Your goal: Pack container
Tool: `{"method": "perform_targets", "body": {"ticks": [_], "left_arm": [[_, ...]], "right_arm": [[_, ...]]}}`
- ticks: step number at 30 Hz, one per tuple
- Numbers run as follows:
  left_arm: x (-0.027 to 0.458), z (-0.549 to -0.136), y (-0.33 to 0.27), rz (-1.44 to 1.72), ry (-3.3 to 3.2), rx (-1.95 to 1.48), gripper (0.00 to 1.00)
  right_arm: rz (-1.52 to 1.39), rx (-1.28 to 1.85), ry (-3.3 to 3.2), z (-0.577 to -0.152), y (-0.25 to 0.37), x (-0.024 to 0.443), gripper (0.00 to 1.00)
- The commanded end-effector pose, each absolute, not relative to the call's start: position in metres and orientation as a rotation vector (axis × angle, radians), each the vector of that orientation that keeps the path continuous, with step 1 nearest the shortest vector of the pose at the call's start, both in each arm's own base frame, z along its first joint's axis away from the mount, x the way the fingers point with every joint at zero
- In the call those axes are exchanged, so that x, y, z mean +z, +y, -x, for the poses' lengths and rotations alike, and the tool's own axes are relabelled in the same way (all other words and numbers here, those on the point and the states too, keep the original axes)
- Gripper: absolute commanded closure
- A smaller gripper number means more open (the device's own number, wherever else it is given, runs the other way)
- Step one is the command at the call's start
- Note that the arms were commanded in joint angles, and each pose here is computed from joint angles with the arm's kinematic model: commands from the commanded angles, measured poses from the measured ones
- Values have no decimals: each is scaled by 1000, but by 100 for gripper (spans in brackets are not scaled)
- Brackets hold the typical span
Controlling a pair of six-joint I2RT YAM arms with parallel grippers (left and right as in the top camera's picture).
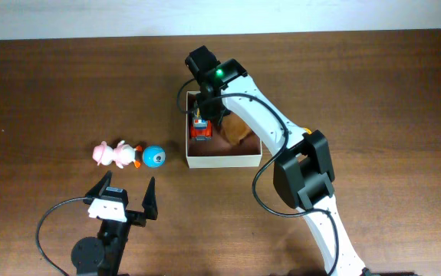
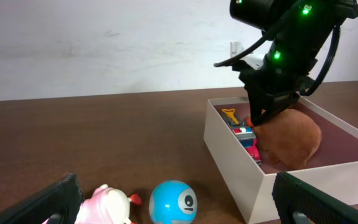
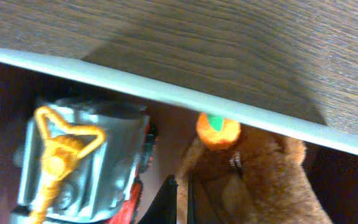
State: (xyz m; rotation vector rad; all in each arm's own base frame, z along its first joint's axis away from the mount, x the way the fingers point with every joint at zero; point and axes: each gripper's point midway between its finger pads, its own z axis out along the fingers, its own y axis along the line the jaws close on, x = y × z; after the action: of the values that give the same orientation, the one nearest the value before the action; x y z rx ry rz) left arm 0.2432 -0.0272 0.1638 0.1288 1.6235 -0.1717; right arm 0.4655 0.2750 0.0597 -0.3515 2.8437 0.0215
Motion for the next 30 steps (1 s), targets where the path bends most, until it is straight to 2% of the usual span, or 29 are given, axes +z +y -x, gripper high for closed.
{"method": "perform_targets", "body": {"ticks": [1, 15, 30], "left_arm": [[162, -243, -28, -139, 1623, -163, 0], [162, -243, -28, -139, 1623, -163, 0], [162, -243, -28, -139, 1623, -163, 1]], "right_arm": [[332, 1, 2873, -468, 261, 50, 96], [221, -78, 2885, -480, 227, 50, 96], [380, 60, 2887, -470, 255, 57, 96]]}}
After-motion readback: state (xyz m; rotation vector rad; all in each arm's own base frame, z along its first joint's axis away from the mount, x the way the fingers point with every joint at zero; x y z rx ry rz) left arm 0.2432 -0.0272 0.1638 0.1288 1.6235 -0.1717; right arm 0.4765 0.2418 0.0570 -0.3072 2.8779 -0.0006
